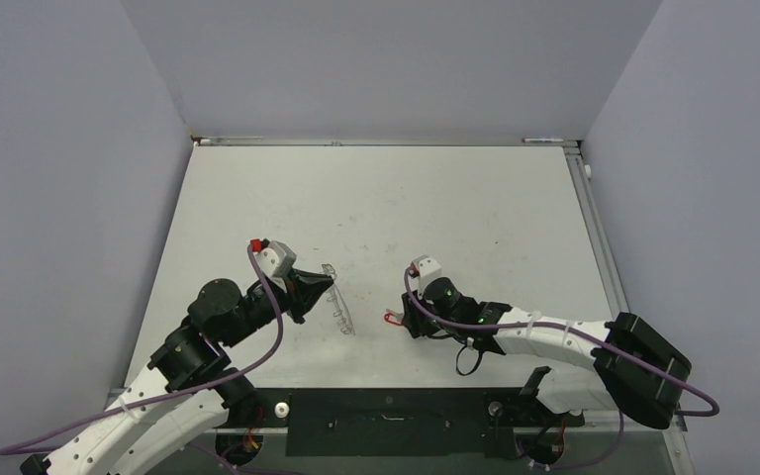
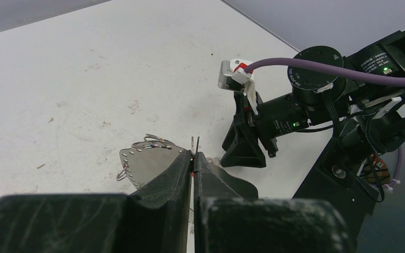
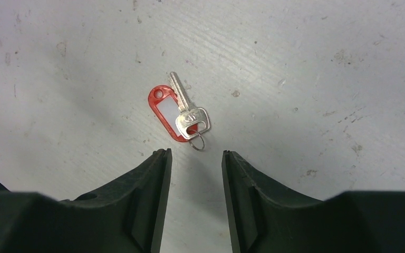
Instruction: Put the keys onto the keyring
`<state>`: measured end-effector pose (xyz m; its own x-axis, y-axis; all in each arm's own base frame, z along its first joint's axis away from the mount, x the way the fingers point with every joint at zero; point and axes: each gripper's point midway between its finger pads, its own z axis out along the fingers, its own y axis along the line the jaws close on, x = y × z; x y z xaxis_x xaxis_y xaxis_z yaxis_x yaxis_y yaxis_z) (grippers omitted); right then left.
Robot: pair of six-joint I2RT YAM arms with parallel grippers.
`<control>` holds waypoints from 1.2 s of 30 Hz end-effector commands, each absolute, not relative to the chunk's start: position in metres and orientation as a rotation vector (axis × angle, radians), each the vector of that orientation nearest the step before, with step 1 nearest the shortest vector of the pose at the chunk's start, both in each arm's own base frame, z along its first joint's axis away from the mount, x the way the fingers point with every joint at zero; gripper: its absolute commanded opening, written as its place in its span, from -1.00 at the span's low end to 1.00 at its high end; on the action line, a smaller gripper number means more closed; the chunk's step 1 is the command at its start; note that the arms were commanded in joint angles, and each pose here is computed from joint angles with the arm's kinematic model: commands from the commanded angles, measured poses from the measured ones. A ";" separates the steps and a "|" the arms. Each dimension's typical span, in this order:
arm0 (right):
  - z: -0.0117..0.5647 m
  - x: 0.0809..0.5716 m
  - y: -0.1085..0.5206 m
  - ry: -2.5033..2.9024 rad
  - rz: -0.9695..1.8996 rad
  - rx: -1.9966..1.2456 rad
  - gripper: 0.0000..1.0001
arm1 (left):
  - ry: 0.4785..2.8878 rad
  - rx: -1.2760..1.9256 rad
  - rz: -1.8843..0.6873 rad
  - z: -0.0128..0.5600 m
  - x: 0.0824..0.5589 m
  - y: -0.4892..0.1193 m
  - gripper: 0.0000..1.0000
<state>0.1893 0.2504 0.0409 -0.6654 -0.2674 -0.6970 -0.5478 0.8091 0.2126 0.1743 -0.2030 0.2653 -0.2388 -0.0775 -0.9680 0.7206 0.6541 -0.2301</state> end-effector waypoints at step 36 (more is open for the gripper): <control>0.024 0.186 0.260 2.255 0.908 -0.484 -0.51 | 1.578 0.510 -0.843 0.286 0.177 -0.205 -1.00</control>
<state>0.1833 0.2564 0.0178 -0.7366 -0.1162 -0.6663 -0.5319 0.7080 0.4646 0.1745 -0.2030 0.2652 -0.2393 -0.0777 -0.9678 0.7199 0.6546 -0.2305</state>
